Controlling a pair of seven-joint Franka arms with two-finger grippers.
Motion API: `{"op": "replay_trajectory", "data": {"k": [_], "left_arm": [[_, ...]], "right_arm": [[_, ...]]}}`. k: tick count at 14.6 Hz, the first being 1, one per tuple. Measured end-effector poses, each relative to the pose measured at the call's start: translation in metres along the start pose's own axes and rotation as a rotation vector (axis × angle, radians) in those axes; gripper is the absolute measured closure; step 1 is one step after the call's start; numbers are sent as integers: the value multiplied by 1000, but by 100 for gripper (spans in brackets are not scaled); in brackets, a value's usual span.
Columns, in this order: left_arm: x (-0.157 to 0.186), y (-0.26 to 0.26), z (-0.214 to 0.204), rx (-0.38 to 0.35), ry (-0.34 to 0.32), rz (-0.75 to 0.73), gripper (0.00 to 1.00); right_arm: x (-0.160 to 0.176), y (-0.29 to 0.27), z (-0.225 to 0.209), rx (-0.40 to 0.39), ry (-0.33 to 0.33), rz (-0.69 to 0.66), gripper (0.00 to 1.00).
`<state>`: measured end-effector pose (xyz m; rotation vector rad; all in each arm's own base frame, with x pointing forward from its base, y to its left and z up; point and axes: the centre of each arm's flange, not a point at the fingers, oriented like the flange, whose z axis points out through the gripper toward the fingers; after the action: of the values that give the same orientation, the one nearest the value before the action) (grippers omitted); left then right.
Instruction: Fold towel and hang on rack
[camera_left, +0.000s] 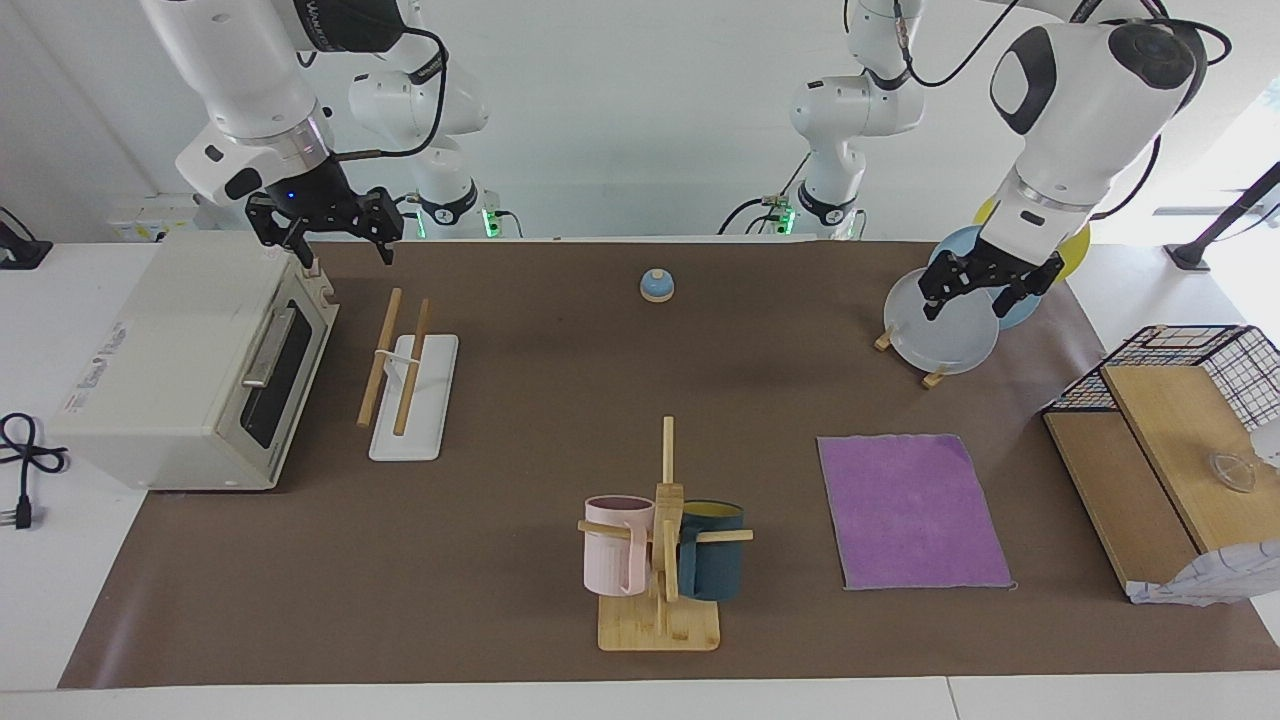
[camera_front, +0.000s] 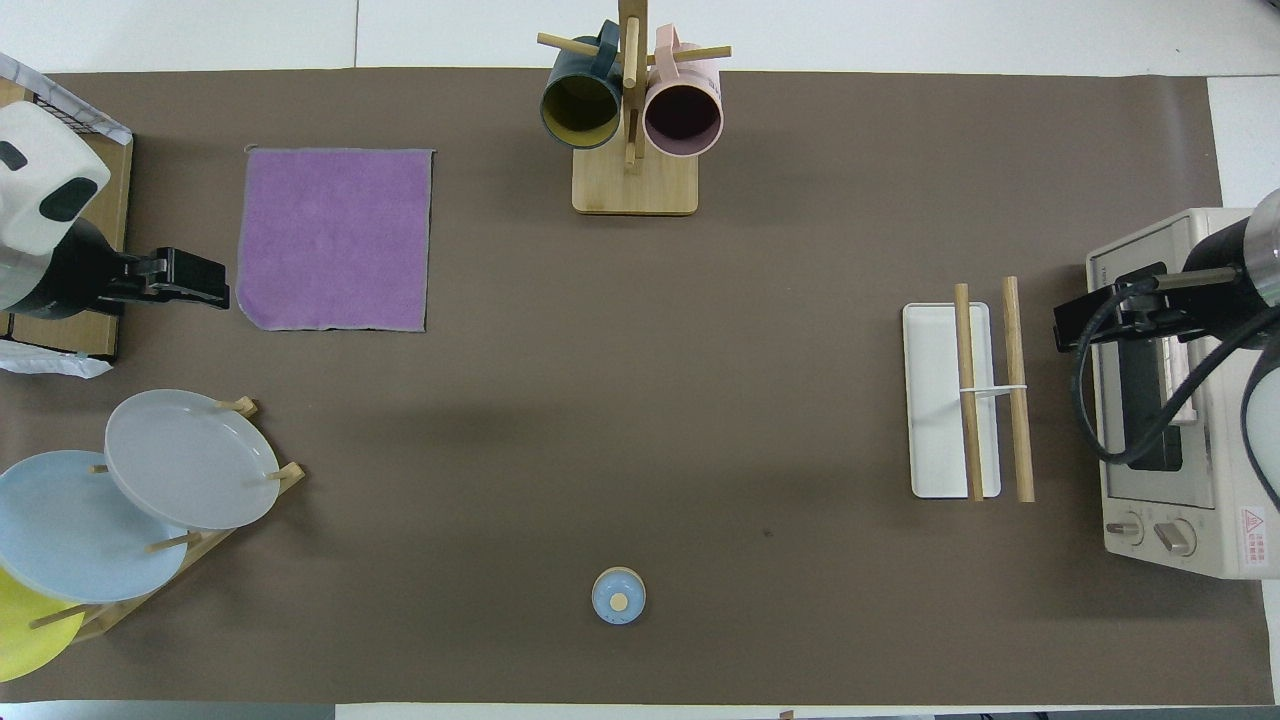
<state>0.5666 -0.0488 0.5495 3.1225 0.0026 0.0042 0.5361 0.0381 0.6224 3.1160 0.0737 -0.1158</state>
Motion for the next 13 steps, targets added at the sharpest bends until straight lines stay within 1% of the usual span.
{"op": "replay_trajectory", "data": {"k": [2, 4, 6, 8, 9, 13], "left_arm": [[17, -20, 41, -4, -19, -35, 0], [37, -49, 94, -10, -29, -83, 0], [50, -81, 144, -16, -1, -127, 3], [51, -95, 183, -18, 41, -148, 4], [49, -96, 196, -19, 47, -149, 0], [51, -89, 222, -24, 48, -140, 0]], "right_arm": [[0, 0, 0, 0, 1, 0, 0], [0, 0, 0, 0, 1, 0, 0], [0, 0, 0, 0, 1, 0, 0], [0, 0, 0, 0, 1, 0, 0], [0, 0, 0, 0, 1, 0, 0], [-1, 0, -1, 0, 1, -1, 0]]}}
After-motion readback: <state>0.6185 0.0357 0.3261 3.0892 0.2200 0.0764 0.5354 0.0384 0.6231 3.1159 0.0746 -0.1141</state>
